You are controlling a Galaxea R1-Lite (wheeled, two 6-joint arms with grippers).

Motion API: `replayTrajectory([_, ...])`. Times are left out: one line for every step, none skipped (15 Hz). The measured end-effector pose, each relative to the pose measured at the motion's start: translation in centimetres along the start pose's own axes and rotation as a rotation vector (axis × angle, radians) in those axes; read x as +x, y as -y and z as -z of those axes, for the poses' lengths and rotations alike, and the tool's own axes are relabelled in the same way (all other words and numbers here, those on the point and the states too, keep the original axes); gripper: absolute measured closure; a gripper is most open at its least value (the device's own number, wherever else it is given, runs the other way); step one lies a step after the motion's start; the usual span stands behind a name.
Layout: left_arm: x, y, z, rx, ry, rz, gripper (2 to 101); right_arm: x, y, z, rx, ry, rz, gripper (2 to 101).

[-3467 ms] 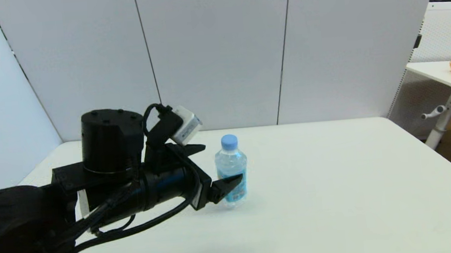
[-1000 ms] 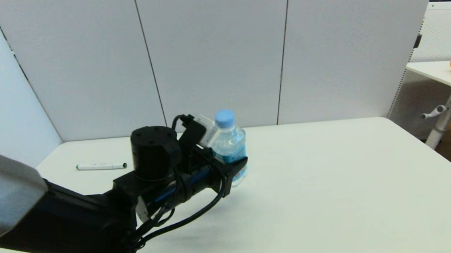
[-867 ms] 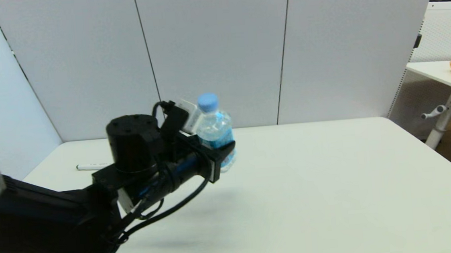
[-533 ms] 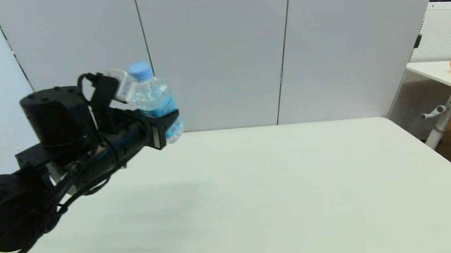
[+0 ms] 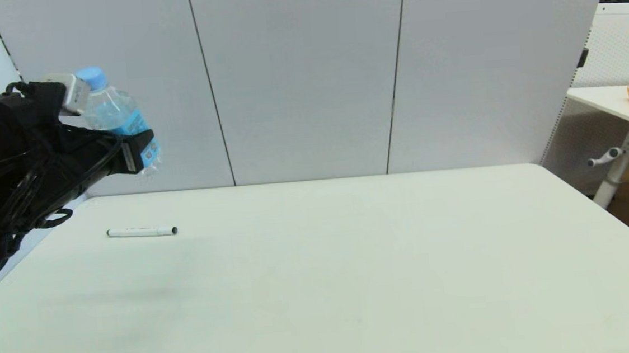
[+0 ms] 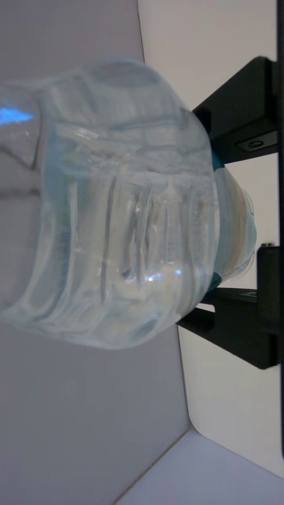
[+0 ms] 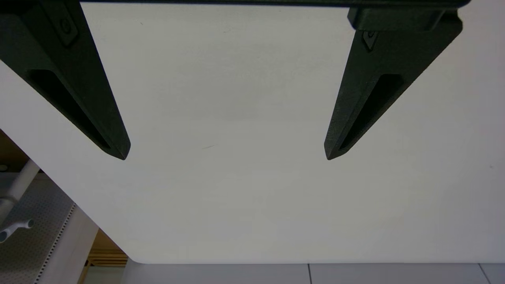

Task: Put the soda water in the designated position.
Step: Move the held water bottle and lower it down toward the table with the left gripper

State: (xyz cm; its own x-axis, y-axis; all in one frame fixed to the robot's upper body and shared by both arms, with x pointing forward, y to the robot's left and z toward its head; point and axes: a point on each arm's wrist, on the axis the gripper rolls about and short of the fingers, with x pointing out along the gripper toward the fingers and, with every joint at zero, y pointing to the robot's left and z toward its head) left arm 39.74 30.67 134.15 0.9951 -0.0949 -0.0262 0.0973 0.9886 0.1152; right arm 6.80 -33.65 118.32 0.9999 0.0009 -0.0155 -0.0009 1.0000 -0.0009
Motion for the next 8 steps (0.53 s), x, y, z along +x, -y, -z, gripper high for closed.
replayTrajectory([1.1,-0.5,0.2,0.000,-0.006,-0.014,54.3,0.0,0.0,0.0,0.001,0.000,0.000,5.0])
replayTrajectory([2.2,-0.9,0.5,-0.002,-0.014,-0.024,54.3,0.0,0.0,0.0,0.000,0.000,0.000,5.0])
replayTrajectory([3.5,-1.3,1.0,-0.002,-0.025,-0.035,54.3,0.0,0.0,0.0,0.000,0.000,0.000,5.0])
replayTrajectory([4.8,-1.6,1.5,-0.003,-0.036,-0.043,54.3,0.0,0.0,0.0,0.000,0.000,0.000,5.0])
replayTrajectory([6.2,-2.0,2.4,-0.004,-0.058,-0.052,54.3,0.0,0.0,0.0,0.001,0.000,0.000,5.0])
replayTrajectory([7.4,-2.4,3.3,-0.005,-0.086,-0.061,54.3,0.0,0.0,0.0,0.000,0.000,0.000,5.0])
replayTrajectory([8.4,-2.9,4.2,-0.003,-0.110,-0.071,54.3,0.0,0.0,0.0,0.001,0.000,0.000,5.0])
replayTrajectory([9.4,-3.8,5.4,0.004,-0.147,-0.088,54.3,0.0,0.0,0.0,0.001,0.000,0.000,5.0])
